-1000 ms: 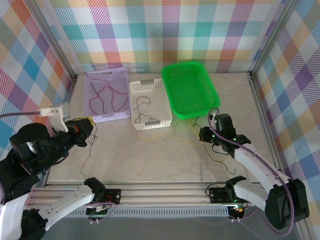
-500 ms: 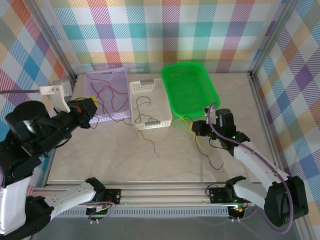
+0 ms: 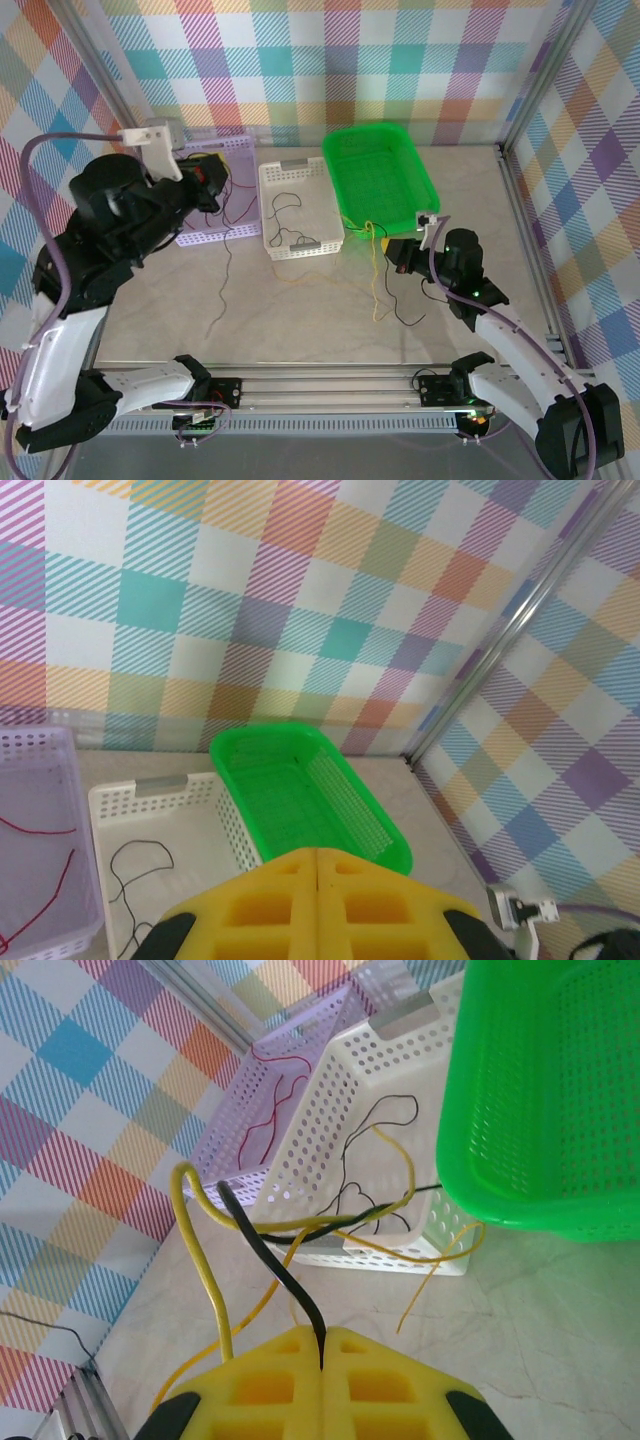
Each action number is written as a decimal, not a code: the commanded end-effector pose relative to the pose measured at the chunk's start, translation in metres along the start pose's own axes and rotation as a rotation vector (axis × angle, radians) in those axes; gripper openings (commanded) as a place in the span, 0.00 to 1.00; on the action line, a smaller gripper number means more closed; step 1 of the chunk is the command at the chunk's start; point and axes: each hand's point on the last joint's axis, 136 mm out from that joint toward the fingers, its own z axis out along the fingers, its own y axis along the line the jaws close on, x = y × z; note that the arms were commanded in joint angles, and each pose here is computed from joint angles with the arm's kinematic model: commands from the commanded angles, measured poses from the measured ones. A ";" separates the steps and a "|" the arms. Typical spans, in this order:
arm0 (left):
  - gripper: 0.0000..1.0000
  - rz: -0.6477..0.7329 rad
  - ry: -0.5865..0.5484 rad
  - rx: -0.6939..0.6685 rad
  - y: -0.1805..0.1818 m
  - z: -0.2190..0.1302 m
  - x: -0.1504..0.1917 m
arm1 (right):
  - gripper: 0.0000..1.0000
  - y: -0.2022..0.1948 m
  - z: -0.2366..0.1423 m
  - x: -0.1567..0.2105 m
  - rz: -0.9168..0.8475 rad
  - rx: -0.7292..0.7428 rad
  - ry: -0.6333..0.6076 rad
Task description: Untangle the cables
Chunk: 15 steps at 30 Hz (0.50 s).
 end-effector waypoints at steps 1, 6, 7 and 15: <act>0.00 0.007 -0.148 0.014 -0.007 -0.006 -0.040 | 0.00 0.010 -0.008 -0.014 -0.025 -0.030 -0.084; 0.00 -0.001 -0.207 0.031 -0.015 0.000 -0.059 | 0.00 0.009 -0.021 -0.018 -0.033 -0.009 -0.144; 0.00 0.001 -0.212 0.034 -0.017 0.001 -0.061 | 0.00 0.009 -0.023 -0.018 -0.034 -0.010 -0.152; 0.00 0.025 -0.260 0.021 -0.024 0.016 -0.079 | 0.00 0.008 -0.036 -0.020 -0.032 0.006 -0.218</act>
